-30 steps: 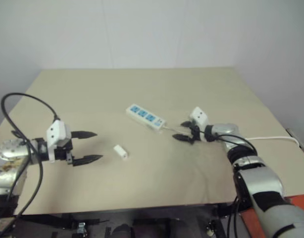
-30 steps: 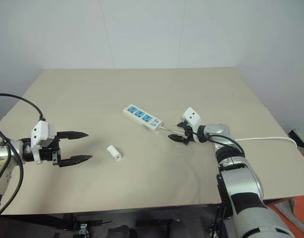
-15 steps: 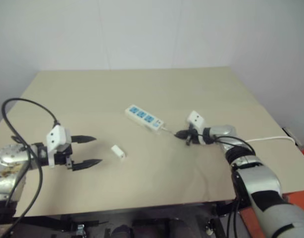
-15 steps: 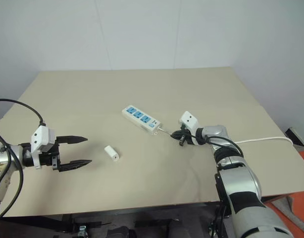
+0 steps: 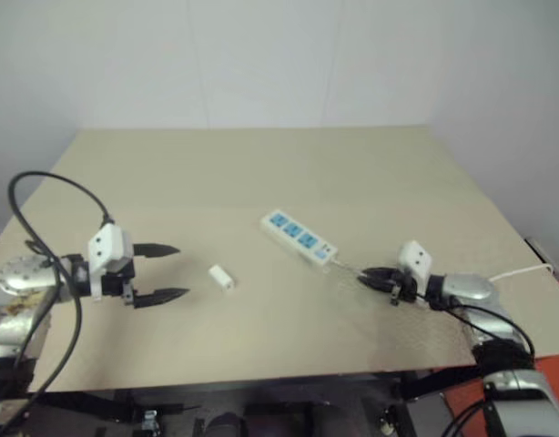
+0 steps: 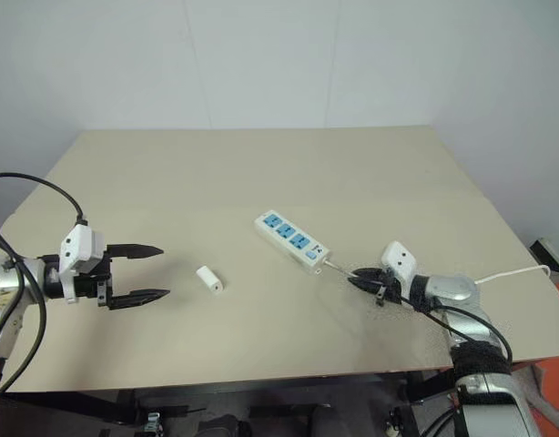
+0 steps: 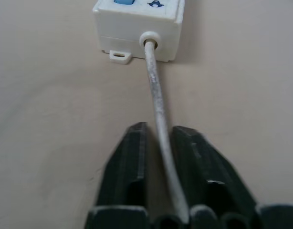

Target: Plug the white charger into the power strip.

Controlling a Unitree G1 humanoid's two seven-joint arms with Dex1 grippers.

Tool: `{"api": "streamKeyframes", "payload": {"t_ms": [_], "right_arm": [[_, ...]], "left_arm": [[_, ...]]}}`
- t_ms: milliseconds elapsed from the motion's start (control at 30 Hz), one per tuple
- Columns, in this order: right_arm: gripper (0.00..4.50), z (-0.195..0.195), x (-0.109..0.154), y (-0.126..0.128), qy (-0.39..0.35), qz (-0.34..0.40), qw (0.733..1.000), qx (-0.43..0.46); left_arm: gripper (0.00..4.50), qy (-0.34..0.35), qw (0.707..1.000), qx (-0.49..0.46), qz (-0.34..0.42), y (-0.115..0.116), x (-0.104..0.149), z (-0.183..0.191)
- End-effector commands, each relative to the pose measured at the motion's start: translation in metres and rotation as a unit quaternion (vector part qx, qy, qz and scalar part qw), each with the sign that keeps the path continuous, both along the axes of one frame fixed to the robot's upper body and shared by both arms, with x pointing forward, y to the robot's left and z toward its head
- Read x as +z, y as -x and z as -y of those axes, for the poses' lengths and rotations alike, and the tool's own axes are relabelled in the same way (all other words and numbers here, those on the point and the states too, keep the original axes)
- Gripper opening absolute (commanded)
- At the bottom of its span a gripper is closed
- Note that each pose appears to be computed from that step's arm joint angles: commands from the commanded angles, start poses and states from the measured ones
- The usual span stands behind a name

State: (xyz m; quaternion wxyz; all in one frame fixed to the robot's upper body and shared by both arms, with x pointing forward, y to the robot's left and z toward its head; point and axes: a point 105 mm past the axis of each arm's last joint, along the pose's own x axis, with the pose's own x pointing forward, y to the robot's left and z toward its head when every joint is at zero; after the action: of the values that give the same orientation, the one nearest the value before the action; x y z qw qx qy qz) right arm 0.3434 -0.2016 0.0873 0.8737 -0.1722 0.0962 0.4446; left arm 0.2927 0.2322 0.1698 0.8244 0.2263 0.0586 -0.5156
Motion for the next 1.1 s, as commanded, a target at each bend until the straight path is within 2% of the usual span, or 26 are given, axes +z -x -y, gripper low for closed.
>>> {"api": "streamKeyframes", "payload": {"t_ms": [33,200,233,367,533,700,933,1100], "right_arm": [[2.68,-0.008,0.023,0.002,-0.044,0.038,0.998,-0.004],[4.39,-0.027,0.029,0.004,-0.084,0.042,0.996,-0.01],[4.45,-0.033,0.031,0.003,-0.092,0.051,0.994,-0.011],[4.45,-0.048,0.033,-0.01,-0.083,0.107,0.989,-0.053],[4.45,-0.064,0.038,-0.016,-0.116,0.112,0.985,-0.055],[4.45,-0.071,0.037,-0.024,-0.106,0.125,0.985,-0.06],[4.45,-0.074,0.022,-0.025,-0.101,0.097,0.989,-0.044],[4.45,-0.081,0.019,-0.027,-0.135,0.076,0.987,-0.038]], "left_arm": [[4.5,-0.009,1.0,-0.009,0.019,-0.004,0.009,0.001],[4.5,-0.01,1.0,-0.019,0.007,-0.004,0.008,0.002],[4.5,-0.01,1.0,-0.019,0.007,-0.004,0.008,0.003],[4.5,-0.01,1.0,-0.021,0.005,-0.004,0.008,0.004],[4.5,-0.008,1.0,-0.023,0.004,-0.003,0.007,0.005],[4.5,-0.008,1.0,-0.02,0.007,-0.002,0.006,0.005],[4.5,-0.005,1.0,-0.021,0.001,0.002,0.004,0.005],[4.5,-0.004,1.0,-0.021,0.002,0.002,0.004,0.005]]}}
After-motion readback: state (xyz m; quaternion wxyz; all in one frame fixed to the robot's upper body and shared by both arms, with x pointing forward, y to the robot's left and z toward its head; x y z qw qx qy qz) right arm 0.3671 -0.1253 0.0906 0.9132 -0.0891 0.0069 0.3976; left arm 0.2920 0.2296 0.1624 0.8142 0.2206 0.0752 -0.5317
